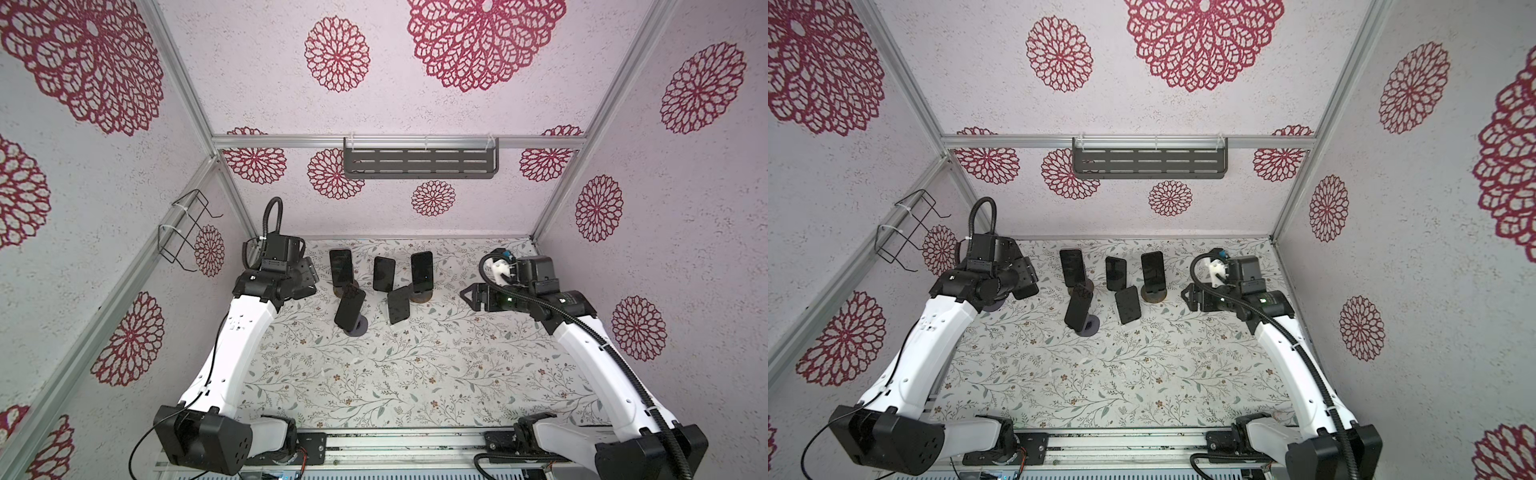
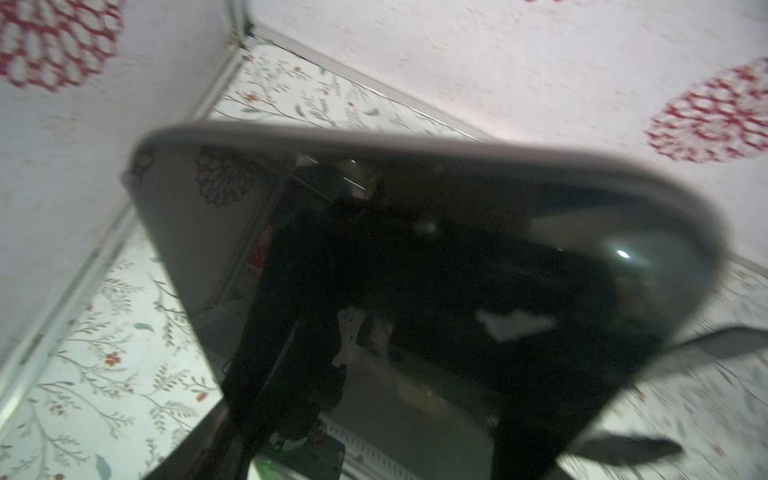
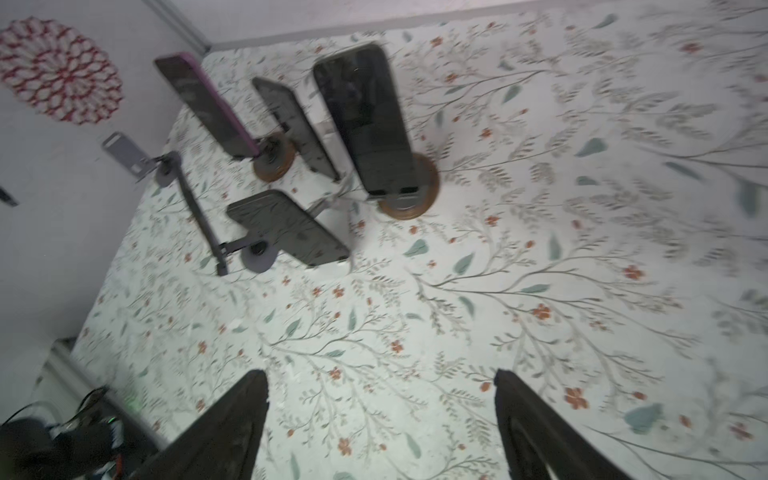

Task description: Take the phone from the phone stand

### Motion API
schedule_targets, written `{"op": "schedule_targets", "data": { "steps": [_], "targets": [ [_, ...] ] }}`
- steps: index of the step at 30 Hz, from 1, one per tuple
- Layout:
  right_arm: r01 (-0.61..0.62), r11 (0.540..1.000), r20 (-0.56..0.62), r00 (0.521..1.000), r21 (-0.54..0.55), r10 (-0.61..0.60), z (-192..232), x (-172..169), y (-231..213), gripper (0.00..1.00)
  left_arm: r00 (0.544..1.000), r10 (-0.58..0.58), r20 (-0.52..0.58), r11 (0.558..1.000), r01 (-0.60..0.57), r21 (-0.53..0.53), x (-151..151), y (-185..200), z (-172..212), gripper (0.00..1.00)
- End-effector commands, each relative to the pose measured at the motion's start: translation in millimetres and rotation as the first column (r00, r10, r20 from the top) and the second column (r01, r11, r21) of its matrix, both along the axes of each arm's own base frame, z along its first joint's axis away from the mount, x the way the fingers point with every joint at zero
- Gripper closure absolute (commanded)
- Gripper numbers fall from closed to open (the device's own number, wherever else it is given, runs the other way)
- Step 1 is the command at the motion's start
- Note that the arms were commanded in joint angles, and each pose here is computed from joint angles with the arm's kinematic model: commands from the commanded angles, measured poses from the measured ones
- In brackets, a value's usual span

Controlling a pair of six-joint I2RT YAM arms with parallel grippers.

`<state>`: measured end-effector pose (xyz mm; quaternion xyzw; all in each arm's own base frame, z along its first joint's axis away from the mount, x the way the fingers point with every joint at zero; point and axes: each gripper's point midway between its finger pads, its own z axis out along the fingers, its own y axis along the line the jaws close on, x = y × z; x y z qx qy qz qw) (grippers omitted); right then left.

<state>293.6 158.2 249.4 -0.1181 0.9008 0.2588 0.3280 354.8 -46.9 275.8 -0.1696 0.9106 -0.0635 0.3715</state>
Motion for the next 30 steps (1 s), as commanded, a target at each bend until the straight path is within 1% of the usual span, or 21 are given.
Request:
{"op": "schedule_targets", "data": {
  "steps": [1, 4, 5, 6, 7, 9, 13, 16, 17, 19, 21, 26, 29, 30],
  "targets": [
    [-0.079, 0.992, -0.001, 0.997, 0.098, 0.079, 8.9, -17.1, 35.8, 0.16, 0.981, -0.192, -0.036, 0.969, 0.184, -0.166, -24.9, -57.5, 12.1, 0.78],
    [-0.143, 0.966, 0.025, 0.99, 0.215, 0.141, 18.2, -29.6, 70.5, 0.18, 0.95, -0.306, -0.057, 0.918, 0.278, -0.283, -35.3, -105.9, 9.3, 0.79],
    [-0.161, 0.955, 0.029, 0.987, 0.249, 0.159, 20.4, -34.0, 81.4, 0.19, 0.941, -0.334, -0.052, 0.896, 0.3, -0.327, -36.6, -119.6, 8.7, 0.79],
    [-0.175, 0.944, 0.023, 0.984, 0.279, 0.175, 18.6, -39.2, 93.1, 0.2, 0.931, -0.362, -0.04, 0.864, 0.32, -0.389, -37.8, -134.5, 9.7, 0.79],
    [-0.183, 0.937, 0.019, 0.982, 0.297, 0.186, 16.4, -43.4, 103.3, 0.2, 0.925, -0.379, -0.025, 0.832, 0.328, -0.447, -37.8, -146.4, 10.4, 0.79],
    [-0.21, 0.923, 0.024, 0.977, 0.323, 0.214, 15.1, -50.0, 120.6, 0.21, 0.919, -0.395, 0.01, 0.795, 0.347, -0.497, -35.6, -162.1, 12.5, 0.8],
    [-0.273, 0.886, 0.052, 0.96, 0.376, 0.274, 26.4, -62.3, 147.7, 0.24, 0.89, -0.454, -0.031, 0.787, 0.385, -0.483, -36.3, -185.0, 3.9, 0.81],
    [-0.293, 0.847, 0.086, 0.955, 0.443, 0.285, 42.8, -62.3, 159.1, 0.28, 0.874, -0.485, -0.041, 0.777, 0.408, -0.479, -37.0, -199.3, -0.2, 0.81],
    [-0.288, 0.844, 0.087, 0.956, 0.452, 0.279, 45.2, -60.3, 160.9, 0.29, 0.872, -0.487, -0.046, 0.777, 0.409, -0.478, -36.6, -201.5, -1.7, 0.82],
    [-0.282, 0.847, 0.098, 0.959, 0.452, 0.267, 49.6, -55.7, 164.6, 0.32, 0.874, -0.483, -0.055, 0.783, 0.403, -0.473, -35.1, -204.0, -4.7, 0.82],
    [-0.276, 0.85, 0.104, 0.961, 0.449, 0.257, 51.2, -51.6, 168.1, 0.33, 0.885, -0.461, -0.057, 0.797, 0.385, -0.466, -31.9, -202.3, -5.2, 0.83],
    [-0.256, 0.86, 0.095, 0.966, 0.442, 0.239, 43.7, -42.4, 178.5, 0.39, 0.897, -0.44, -0.046, 0.797, 0.366, -0.481, -27.2, -204.4, -3.3, 0.84],
    [-0.24, 0.862, 0.105, 0.971, 0.447, 0.216, 43.3, -36.2, 183.8, 0.46, 0.9, -0.434, -0.048, 0.796, 0.358, -0.487, -27.0, -205.7, -5.1, 0.84],
    [-0.222, 0.866, 0.116, 0.975, 0.449, 0.189, 43.3, -32.3, 184.8, 0.51, 0.902, -0.429, -0.049, 0.798, 0.354, -0.488, -26.3, -205.7, -6.3, 0.84]
  ]
}}
